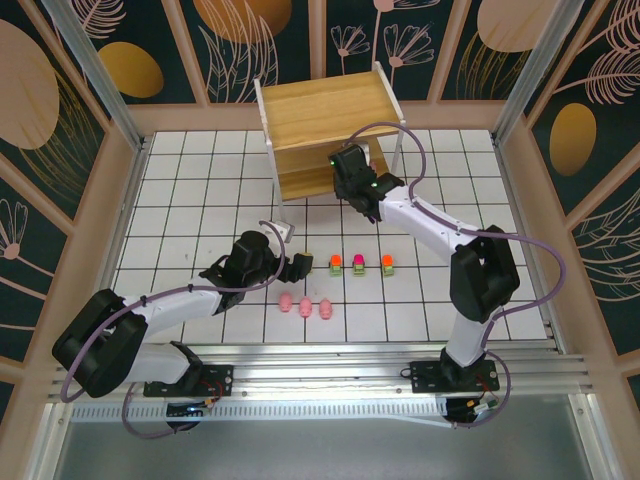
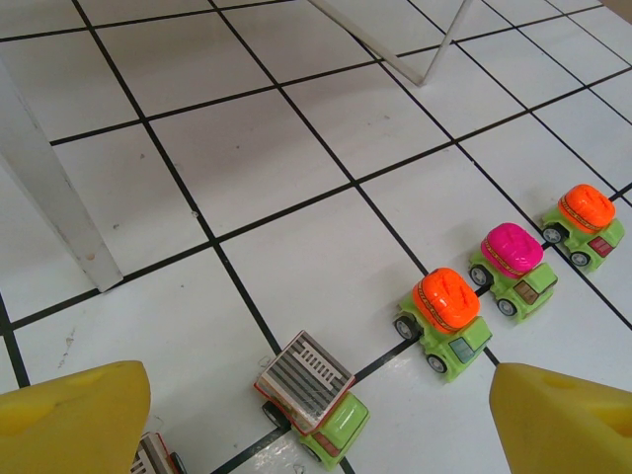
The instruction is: Place and organize the plastic toys onto the shelf
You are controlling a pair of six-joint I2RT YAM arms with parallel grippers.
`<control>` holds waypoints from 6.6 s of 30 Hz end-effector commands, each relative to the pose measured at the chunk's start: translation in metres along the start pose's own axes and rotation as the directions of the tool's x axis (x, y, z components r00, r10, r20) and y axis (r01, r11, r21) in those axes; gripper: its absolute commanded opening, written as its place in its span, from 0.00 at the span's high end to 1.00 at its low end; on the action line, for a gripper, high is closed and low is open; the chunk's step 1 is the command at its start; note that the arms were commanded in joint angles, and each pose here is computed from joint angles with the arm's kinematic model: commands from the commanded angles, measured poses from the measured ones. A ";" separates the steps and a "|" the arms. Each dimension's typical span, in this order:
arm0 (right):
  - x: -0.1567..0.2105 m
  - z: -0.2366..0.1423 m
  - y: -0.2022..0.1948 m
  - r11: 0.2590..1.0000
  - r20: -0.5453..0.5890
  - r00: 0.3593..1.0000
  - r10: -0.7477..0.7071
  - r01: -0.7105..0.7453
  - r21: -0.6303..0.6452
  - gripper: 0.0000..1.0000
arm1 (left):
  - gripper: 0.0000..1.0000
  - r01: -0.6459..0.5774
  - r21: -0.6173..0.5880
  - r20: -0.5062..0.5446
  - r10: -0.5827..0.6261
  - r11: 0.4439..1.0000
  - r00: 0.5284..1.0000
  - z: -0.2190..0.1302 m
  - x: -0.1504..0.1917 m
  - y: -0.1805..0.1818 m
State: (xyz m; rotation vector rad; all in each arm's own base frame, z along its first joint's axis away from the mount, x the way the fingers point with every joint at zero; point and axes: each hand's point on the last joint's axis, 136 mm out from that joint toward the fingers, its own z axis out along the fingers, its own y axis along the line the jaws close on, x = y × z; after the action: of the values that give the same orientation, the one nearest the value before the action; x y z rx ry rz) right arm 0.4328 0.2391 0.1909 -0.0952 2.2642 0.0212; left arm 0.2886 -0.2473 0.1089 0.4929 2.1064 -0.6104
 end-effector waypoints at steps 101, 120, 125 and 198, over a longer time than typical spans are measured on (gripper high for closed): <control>0.190 -0.110 -0.083 0.982 0.122 0.978 0.167 -0.154 -0.109 0.51 | 0.42 0.186 -0.422 -0.163 -0.276 0.887 0.947 -0.014 0.113 -0.127; 0.191 -0.110 -0.082 0.982 0.119 0.979 0.164 -0.150 -0.117 0.52 | 0.42 0.186 -0.479 -0.155 -0.291 0.858 0.944 -0.006 0.127 -0.113; 0.190 -0.110 -0.081 0.981 0.120 0.979 0.164 -0.150 -0.120 0.53 | 0.43 0.196 -0.478 -0.150 -0.299 0.856 0.942 -0.002 0.127 -0.110; 0.189 -0.111 -0.087 0.979 0.135 0.974 0.184 -0.170 -0.109 0.57 | 0.72 0.124 -0.476 -0.036 -0.160 0.871 0.986 0.001 -0.027 -0.097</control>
State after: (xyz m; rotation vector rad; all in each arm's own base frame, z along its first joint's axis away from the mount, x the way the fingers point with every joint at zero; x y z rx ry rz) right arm 0.2324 0.1418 0.1199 0.0336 2.1314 0.2464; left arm 0.2353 -0.3307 0.1282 0.0355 2.3233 -0.1606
